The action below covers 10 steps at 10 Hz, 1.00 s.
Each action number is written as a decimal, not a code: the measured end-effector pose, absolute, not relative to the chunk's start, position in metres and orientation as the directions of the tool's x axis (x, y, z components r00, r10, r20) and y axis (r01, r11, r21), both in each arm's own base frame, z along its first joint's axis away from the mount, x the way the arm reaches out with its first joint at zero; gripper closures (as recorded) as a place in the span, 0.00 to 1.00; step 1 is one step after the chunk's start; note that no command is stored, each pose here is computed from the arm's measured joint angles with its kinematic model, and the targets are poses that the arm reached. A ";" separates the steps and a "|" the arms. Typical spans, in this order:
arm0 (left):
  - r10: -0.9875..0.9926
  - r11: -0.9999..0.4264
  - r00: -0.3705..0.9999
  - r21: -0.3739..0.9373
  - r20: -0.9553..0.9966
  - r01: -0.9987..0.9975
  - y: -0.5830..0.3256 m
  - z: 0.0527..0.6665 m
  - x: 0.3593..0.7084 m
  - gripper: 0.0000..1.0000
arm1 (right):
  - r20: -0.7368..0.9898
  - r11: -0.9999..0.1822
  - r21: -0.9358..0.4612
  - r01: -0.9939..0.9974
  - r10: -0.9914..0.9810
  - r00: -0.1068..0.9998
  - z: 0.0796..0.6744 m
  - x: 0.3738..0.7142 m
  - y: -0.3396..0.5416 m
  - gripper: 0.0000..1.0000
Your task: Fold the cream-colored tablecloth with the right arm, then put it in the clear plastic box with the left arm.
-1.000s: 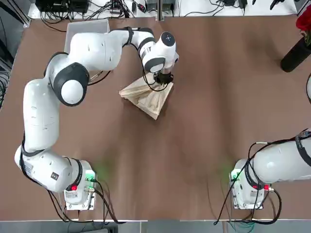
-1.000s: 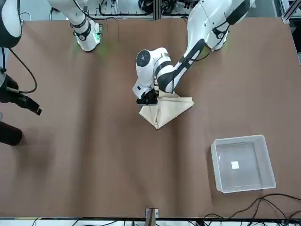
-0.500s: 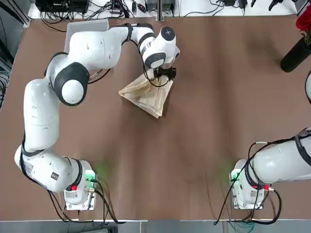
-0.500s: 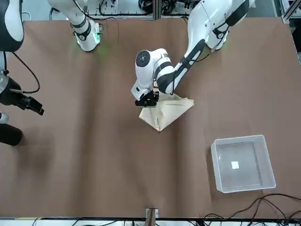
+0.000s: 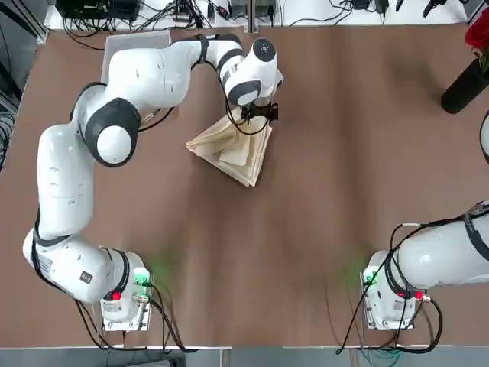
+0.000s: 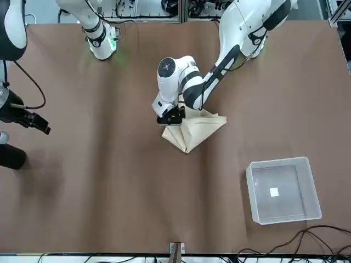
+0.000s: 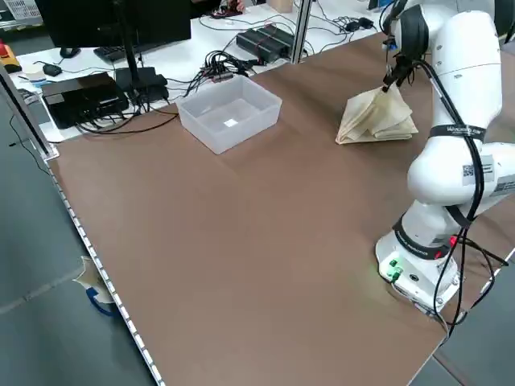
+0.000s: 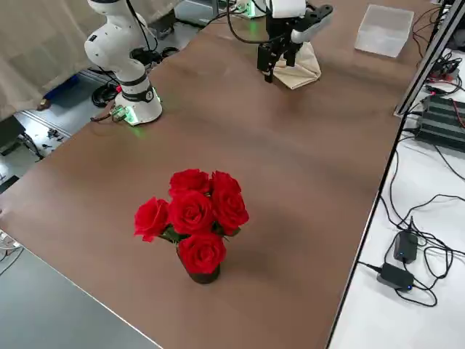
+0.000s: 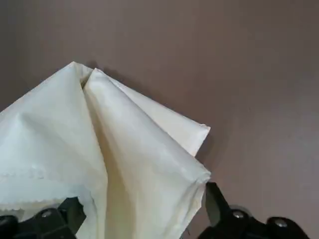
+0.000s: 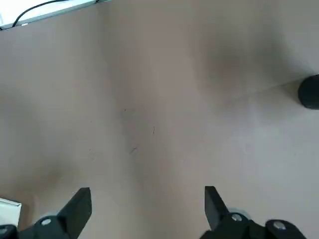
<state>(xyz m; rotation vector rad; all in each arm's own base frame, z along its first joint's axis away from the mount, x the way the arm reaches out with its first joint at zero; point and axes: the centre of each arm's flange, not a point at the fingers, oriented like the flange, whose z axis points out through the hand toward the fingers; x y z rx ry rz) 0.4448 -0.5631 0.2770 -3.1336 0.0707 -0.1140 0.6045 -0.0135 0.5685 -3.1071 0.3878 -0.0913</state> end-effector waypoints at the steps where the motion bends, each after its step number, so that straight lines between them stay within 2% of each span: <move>1: -0.047 -0.999 0.996 -0.004 0.072 -0.047 -0.564 0.276 0.444 0.00 | 0.055 -0.969 -0.016 -0.245 -0.246 0.968 0.568 0.605 -0.013 0.00; 10: -0.094 -0.972 0.993 0.211 0.072 -0.107 -0.590 0.207 0.435 0.00 | 0.053 -0.970 -0.015 -0.243 -0.244 0.968 0.566 0.605 -0.013 0.00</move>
